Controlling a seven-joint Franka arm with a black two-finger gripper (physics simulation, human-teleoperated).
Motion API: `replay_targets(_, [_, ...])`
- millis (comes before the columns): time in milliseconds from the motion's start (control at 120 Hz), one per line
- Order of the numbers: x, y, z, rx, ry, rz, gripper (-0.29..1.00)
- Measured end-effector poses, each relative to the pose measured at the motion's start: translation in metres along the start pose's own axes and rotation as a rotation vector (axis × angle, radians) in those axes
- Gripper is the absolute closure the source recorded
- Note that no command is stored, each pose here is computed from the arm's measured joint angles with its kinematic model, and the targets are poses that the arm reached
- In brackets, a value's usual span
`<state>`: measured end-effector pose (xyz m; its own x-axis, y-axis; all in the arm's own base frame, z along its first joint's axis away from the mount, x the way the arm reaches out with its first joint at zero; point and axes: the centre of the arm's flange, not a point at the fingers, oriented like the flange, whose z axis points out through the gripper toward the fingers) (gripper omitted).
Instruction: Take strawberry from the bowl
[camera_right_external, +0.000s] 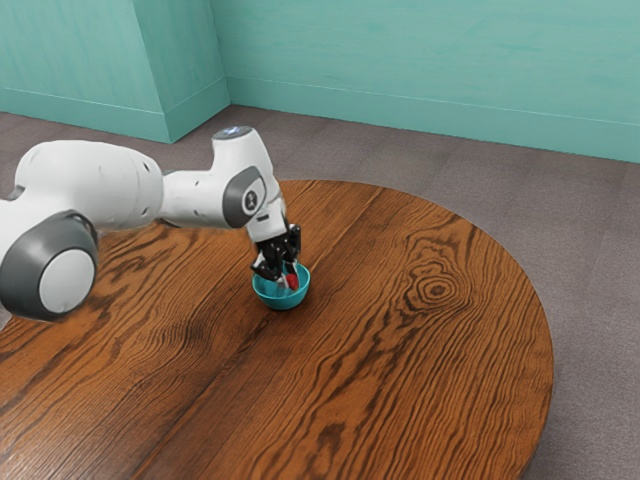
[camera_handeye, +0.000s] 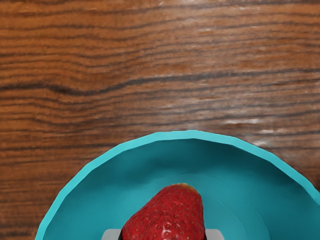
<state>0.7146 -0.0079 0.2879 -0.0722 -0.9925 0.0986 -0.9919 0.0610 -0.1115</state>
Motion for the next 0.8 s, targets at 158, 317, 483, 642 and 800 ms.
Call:
replay_targets(158, [0.036,0.004,-0.022,0.017,0.006,0.043,0.6])
replay_targets(317, [0.072,0.006,-0.021,0.015,0.011,0.079,0.61])
replay_targets(483, [0.082,0.009,-0.003,-0.01,0.011,0.077,0.61])
replay_targets(642, [0.085,0.009,-0.002,-0.014,0.014,0.066,0.44])
replay_targets(800, [0.089,0.008,-0.016,0.001,0.016,0.062,0.21])
